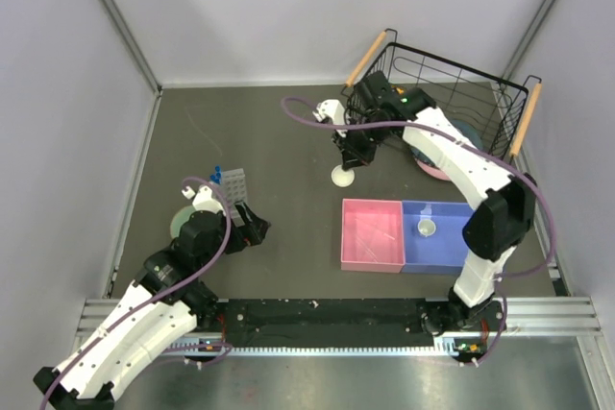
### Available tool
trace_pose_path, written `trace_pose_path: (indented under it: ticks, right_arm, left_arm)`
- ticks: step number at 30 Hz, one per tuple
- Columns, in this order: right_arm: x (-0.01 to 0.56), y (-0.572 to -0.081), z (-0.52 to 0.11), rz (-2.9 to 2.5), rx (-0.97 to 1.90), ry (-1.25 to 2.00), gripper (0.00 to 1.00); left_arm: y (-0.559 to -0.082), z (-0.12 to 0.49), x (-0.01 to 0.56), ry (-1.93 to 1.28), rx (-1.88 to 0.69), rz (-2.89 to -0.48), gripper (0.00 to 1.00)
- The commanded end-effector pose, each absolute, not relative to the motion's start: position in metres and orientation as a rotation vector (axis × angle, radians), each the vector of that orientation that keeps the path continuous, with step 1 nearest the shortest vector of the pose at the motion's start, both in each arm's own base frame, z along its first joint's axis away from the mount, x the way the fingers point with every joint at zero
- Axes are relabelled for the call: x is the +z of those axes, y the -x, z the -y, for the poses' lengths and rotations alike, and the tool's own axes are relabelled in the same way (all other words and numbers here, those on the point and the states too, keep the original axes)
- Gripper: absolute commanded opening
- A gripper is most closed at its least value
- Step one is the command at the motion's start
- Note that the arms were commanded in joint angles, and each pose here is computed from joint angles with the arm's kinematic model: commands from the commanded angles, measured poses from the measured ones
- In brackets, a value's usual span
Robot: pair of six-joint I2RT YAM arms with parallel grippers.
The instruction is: Organize the chemistry lab equipment
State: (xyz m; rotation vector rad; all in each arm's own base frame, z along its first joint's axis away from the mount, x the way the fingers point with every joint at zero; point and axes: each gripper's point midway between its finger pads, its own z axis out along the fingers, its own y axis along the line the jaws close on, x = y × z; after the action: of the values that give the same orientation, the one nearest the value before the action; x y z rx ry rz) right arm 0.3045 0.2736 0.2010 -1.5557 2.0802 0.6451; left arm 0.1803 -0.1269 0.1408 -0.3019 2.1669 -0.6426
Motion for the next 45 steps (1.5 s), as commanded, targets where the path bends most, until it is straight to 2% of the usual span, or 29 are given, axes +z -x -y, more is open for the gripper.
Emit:
trace_pose_path:
  ticks: [1,10,24,28,41,45]
  right_arm:
    - [0.232,-0.284,-0.252,-2.024,0.640,1.528,0.00]
    - [0.231,-0.250,-0.182,-2.124,0.591,1.357,0.00]
    - [0.141,-0.183,-0.067,-2.455,0.336,1.179,0.00]
    - [0.112,-0.168,-0.053,-2.527,0.337,1.190,0.00]
    - [0.042,-0.169,-0.047,-2.619,0.354,1.234,0.03]
    - [0.039,-0.170,-0.048,-2.630,0.372,1.241,0.10]
  left_arm:
    - [-0.184,0.125,0.166,0.290,-0.657,-2.099,0.99]
    - [-0.182,0.122,0.171,0.288,-0.659,-2.085,0.99]
    - [-0.179,0.127,0.173,0.264,-0.695,-2.084,0.99]
    - [-0.179,0.129,0.172,0.256,-0.698,-2.093,0.99]
    - [-0.180,0.136,0.173,0.241,-0.731,-2.100,0.99]
    - [-0.180,0.138,0.173,0.237,-0.737,-2.102,0.99]
